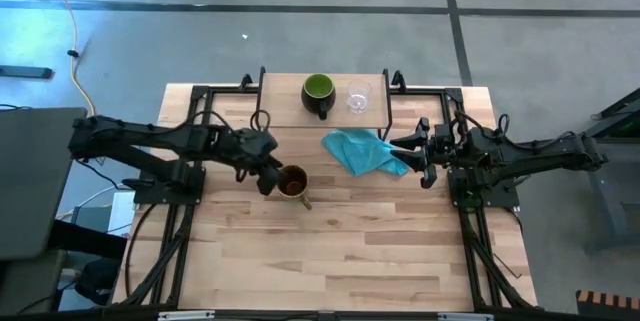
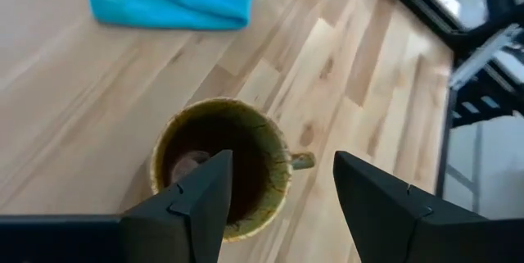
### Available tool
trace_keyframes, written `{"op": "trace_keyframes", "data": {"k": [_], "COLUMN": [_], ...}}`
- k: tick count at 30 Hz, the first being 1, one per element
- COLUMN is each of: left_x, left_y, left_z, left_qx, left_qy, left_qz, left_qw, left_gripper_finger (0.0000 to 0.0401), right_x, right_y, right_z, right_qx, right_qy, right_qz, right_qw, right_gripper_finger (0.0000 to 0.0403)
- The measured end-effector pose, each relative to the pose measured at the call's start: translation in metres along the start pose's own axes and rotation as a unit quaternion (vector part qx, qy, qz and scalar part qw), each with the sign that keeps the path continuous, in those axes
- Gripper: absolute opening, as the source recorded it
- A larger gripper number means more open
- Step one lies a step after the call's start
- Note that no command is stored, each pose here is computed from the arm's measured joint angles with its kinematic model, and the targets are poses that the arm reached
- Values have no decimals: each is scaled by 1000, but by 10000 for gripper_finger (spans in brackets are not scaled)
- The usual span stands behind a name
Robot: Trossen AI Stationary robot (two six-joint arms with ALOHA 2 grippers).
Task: Stack small to large cups/mugs on shelf
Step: Put the green and blue mug on the shelf
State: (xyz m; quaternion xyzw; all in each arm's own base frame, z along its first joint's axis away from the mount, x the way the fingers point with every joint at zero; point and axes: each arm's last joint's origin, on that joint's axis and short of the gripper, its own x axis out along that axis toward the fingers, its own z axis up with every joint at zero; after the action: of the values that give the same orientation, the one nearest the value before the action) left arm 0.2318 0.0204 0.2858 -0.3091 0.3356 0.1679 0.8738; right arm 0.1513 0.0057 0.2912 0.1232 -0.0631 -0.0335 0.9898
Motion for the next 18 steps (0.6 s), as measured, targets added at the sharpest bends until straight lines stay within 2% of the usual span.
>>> {"op": "trace_keyframes", "data": {"k": [11,18], "left_x": [1,0], "left_y": [9,12], "left_z": [-7,-9], "left_qx": [-26,-43], "left_qy": [15,17], "left_qz": [77,103], "left_qw": [997,994], "left_gripper_finger": [200,194], "right_x": [0,0], "right_y": [0,0], "right_z": [0,0], "right_qx": [0,0], "right_qy": [0,0], "right_qz": [0,0], "right_qw": [1000,1000], "right_gripper_finger": [128,128]}}
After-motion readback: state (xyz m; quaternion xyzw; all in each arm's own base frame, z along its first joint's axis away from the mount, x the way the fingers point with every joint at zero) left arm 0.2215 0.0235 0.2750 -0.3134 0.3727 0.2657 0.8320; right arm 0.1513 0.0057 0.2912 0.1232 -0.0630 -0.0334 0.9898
